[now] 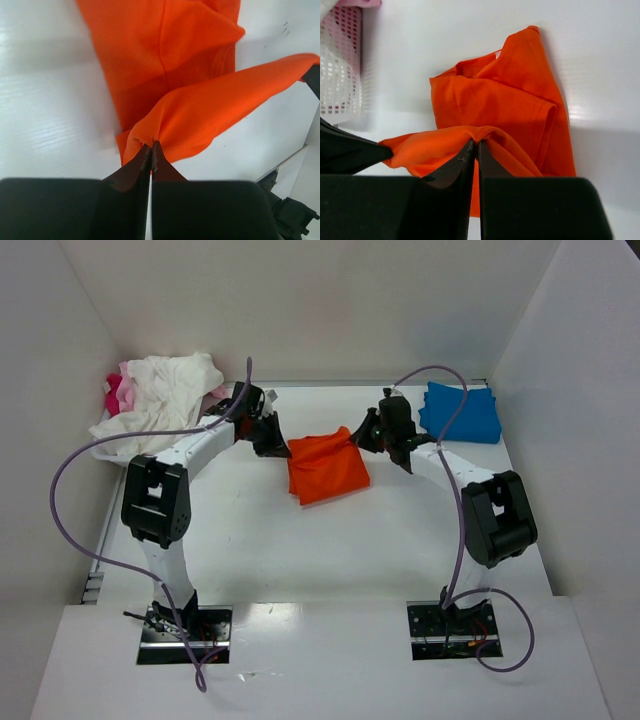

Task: Fold and stack the t-shirts
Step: Fold the long partially folded tshirt into a neat square

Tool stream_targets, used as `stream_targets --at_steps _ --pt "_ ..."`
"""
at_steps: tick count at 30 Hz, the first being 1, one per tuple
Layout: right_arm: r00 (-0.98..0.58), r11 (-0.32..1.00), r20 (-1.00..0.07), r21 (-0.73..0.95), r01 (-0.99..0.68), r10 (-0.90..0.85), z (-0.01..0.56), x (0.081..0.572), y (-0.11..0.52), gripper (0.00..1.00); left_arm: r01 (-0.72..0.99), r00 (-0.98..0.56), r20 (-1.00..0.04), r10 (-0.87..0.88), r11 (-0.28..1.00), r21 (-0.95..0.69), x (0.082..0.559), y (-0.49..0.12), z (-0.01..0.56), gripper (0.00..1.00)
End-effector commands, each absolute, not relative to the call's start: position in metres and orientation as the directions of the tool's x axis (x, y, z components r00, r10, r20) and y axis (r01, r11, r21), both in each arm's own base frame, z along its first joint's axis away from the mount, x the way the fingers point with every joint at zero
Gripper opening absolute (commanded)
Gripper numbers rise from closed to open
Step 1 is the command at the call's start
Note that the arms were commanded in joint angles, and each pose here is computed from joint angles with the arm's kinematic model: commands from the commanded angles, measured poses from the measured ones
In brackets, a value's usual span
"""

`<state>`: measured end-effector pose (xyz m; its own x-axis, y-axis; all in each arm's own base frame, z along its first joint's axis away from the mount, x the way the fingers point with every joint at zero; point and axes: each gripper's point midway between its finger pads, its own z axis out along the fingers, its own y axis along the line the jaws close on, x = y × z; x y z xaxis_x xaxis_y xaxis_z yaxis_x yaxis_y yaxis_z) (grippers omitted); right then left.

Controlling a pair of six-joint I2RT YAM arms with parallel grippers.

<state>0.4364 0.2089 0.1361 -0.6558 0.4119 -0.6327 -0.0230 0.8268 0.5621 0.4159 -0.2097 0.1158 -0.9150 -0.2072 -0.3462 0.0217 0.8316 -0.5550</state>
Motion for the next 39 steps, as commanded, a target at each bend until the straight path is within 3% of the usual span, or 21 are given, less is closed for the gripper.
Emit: stream_targets --at_steps 1,7,15,20,21,25,28,30,39 --pt "-0.569 0.825 -0.705 0.56 -0.081 0.423 0.167 0.469 0.209 0.09 0.071 -0.9 -0.386 -0.202 0.806 -0.587 0.434 -0.211 0.131 0.02" --pt "-0.512 0.833 -0.732 0.55 -0.055 0.45 0.169 0.486 0.199 0.13 0.07 -0.883 -0.413 -0.223 0.807 -0.586 0.461 -0.201 0.131 0.2" --pt "-0.5 0.86 -0.761 0.507 -0.06 0.414 0.145 0.523 0.195 0.22 0.032 -0.839 -0.458 -0.292 0.815 -0.578 0.51 -0.184 0.117 0.27" --pt "-0.505 0.86 -0.76 0.506 -0.067 0.408 0.133 0.548 0.198 0.22 0.025 -0.819 -0.481 -0.313 0.818 -0.575 0.53 -0.175 0.114 0.32" --pt "-0.511 0.862 -0.755 0.504 -0.052 0.411 0.13 0.556 0.194 0.27 0.034 -0.81 -0.499 -0.308 0.825 -0.565 0.533 -0.173 0.118 0.34" --pt "-0.514 0.867 -0.762 0.493 -0.068 0.393 0.14 0.556 0.195 0.41 0.068 -0.803 -0.52 -0.292 0.822 -0.566 0.523 -0.173 0.134 0.59" --pt "-0.5 0.88 -0.782 0.469 -0.079 0.372 0.148 0.548 0.19 0.53 0.126 -0.815 -0.522 -0.251 0.803 -0.582 0.506 -0.178 0.135 0.72" --pt "-0.514 0.887 -0.78 0.456 -0.076 0.357 0.145 0.539 0.187 0.55 0.167 -0.826 -0.516 -0.227 0.776 -0.608 0.497 -0.185 0.134 0.77" --pt "-0.608 0.905 -0.725 0.425 -0.026 0.323 0.099 0.521 0.177 0.55 0.197 -0.835 -0.517 -0.19 0.774 -0.602 0.495 -0.197 0.111 0.77"
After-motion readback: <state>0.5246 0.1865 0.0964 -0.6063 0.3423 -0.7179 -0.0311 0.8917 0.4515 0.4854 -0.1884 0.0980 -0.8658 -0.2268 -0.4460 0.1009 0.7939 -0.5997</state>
